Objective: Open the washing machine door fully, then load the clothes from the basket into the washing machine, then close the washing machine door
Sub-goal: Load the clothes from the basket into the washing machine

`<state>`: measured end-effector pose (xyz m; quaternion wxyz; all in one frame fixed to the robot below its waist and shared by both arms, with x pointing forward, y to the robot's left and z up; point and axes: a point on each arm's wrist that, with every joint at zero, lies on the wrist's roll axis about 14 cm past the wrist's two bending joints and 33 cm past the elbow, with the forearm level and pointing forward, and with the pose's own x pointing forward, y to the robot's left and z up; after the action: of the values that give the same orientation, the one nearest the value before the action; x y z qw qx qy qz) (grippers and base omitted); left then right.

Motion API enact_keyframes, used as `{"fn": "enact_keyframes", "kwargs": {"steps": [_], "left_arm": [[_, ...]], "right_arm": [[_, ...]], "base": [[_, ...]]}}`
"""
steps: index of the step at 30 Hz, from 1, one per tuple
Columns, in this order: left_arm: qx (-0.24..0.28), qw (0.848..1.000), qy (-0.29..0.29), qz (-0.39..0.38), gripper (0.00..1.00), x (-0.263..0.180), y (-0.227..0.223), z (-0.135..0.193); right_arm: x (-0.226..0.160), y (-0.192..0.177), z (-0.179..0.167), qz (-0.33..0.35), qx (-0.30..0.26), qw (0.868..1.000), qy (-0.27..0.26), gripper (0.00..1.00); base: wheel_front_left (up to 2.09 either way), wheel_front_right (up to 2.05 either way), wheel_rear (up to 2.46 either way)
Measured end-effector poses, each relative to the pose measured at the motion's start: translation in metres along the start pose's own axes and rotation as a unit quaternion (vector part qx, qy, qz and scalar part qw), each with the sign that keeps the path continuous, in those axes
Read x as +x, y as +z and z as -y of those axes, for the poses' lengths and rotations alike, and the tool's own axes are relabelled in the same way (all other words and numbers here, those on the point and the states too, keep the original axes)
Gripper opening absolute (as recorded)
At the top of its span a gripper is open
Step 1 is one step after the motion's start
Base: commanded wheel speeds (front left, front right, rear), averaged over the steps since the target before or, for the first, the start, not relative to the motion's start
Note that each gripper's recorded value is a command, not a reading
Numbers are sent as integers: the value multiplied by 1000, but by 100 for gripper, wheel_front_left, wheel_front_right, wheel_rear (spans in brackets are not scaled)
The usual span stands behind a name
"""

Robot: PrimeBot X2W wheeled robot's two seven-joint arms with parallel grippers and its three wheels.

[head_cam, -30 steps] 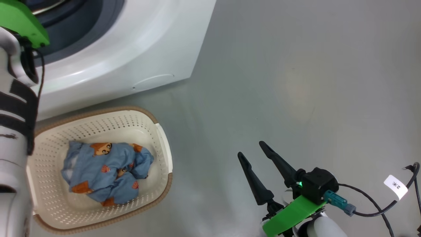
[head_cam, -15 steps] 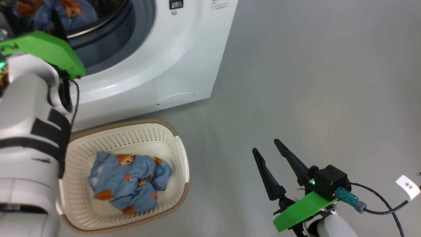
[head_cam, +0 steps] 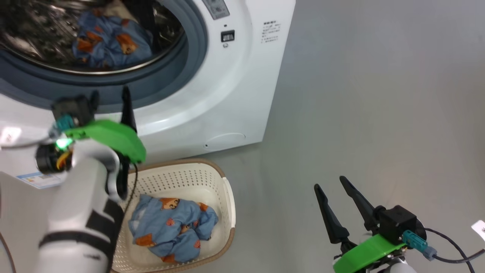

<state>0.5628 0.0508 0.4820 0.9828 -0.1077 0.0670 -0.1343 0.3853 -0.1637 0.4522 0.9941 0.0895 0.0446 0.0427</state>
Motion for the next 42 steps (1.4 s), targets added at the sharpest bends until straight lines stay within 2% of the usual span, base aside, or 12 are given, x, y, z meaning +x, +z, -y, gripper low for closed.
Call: {"fn": "enact_keyframes", "kwargs": {"steps": [14, 22, 26, 42], "left_arm": [[-9, 1000, -20, 20, 100, -94, -18, 10], [-25, 999, 14, 20, 100, -154, -36, -5], [-14, 999, 30, 28, 100, -177, -36, -14], [5, 995, 84, 61, 100, -213, -21, -44]], "right_arm": [[-26, 17, -3, 26, -15, 1000, -1, 100], [-45, 20, -4, 34, -17, 999, -3, 100], [-55, 21, -2, 38, -19, 999, -8, 100], [-73, 23, 10, 44, -25, 998, -27, 100]], "base": [[0, 0, 0], [0, 0, 0], [0, 0, 0], [0, 0, 0]]}}
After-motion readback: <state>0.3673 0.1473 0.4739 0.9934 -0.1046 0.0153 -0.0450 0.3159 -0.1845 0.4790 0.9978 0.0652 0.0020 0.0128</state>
